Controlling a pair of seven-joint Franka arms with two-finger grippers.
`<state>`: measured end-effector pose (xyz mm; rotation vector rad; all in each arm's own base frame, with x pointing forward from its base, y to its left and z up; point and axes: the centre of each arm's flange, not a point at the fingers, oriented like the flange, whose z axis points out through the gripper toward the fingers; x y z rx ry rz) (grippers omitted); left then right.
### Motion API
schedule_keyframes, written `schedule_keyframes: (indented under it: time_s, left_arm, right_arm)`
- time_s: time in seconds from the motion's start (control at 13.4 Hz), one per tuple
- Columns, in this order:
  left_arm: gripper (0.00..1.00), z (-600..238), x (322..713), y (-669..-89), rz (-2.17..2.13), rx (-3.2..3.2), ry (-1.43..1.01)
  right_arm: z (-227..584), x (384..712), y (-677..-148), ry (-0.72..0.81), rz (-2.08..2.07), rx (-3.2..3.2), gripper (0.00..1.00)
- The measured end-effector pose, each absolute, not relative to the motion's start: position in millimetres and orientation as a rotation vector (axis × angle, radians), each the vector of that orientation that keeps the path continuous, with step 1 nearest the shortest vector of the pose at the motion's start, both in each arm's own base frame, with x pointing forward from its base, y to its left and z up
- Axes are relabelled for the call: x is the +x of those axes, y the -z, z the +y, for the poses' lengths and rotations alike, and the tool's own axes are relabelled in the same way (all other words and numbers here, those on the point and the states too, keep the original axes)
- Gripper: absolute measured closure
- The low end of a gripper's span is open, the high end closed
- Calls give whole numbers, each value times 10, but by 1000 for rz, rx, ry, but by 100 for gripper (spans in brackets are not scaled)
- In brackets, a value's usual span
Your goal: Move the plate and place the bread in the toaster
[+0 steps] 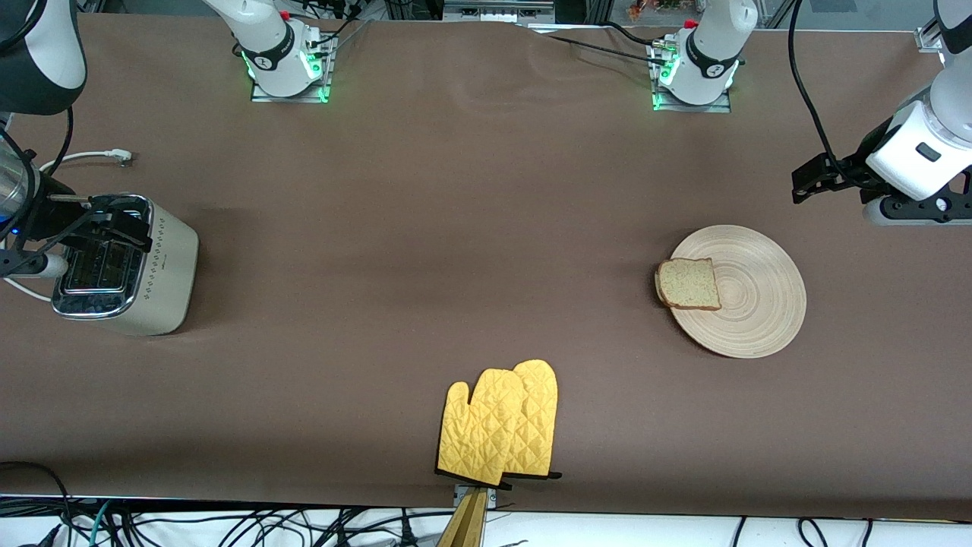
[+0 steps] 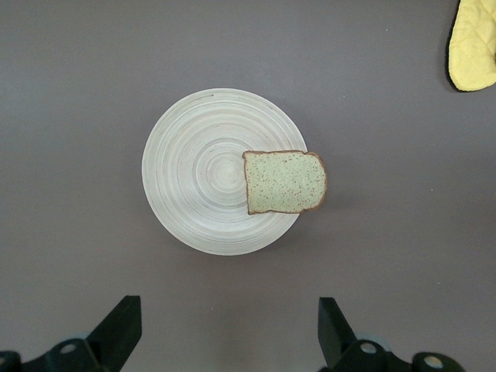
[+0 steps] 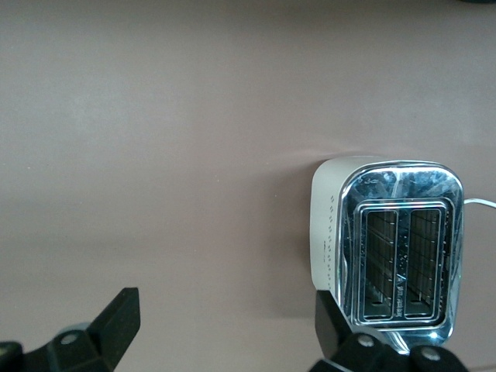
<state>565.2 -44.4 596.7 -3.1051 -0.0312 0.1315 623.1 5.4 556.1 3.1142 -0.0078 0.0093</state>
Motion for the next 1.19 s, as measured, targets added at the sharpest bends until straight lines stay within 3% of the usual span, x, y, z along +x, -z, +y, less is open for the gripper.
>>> schedule_keyframes:
  time_s: [1.19]
  left_arm:
    - [0,-438,5655,-5965,-36,-3105,-132]
  right_arm:
    - [55,6245,-5555,-20,-8,3115,0]
